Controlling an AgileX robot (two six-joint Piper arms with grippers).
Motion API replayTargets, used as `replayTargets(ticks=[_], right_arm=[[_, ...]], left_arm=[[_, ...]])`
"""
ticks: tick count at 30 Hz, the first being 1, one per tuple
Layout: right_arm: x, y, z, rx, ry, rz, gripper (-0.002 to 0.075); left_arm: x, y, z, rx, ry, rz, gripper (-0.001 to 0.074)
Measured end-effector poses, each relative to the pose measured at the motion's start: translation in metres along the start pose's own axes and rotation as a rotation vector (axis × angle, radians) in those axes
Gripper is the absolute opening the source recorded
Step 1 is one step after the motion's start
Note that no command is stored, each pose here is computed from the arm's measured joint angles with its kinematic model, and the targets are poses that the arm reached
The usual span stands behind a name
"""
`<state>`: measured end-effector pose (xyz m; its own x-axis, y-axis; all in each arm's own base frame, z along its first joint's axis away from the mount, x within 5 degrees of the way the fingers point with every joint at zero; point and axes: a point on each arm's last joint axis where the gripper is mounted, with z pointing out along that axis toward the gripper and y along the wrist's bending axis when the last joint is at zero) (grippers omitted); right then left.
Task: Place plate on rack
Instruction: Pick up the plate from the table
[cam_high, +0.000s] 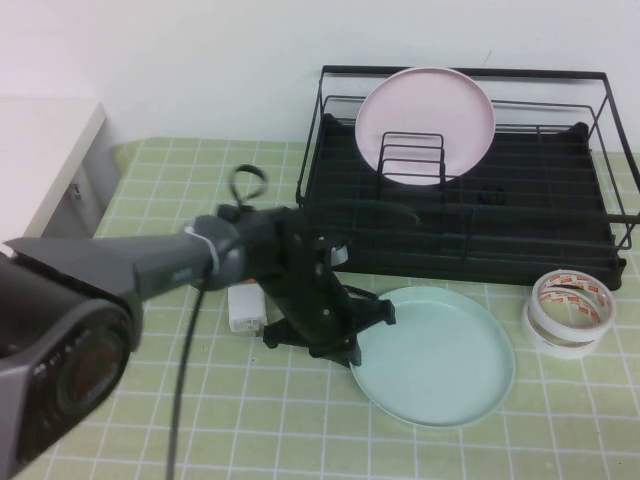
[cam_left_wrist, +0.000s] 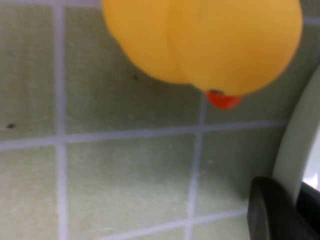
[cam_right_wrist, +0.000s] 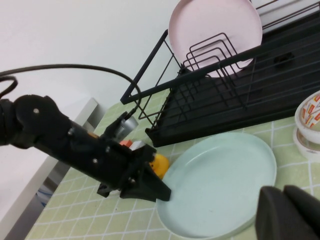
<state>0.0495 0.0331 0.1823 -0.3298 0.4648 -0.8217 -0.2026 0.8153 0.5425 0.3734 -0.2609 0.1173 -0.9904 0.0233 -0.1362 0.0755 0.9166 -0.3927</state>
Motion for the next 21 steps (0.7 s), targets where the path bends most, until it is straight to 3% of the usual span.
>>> replayTargets(ticks=[9, 16, 21], right_arm=[[0.0, 0.0, 0.0, -0.002, -0.003, 0.006, 0.0009], [-0.001, 0.001, 0.0, -0.01, -0.007, 0.06, 0.0009], [-0.005, 0.009, -0.002, -0.046, 0.029, 0.108, 0.0011]], left_arm=[[-0.015, 0.018, -0.017, 0.262, 0.066, 0.048, 0.0004], [-0.005, 0.014, -0.035, 0.347, 0.071, 0.15, 0.0004], [0.018, 0.006, -0.084, 0.383, -0.043, 0.269, 0.0004]])
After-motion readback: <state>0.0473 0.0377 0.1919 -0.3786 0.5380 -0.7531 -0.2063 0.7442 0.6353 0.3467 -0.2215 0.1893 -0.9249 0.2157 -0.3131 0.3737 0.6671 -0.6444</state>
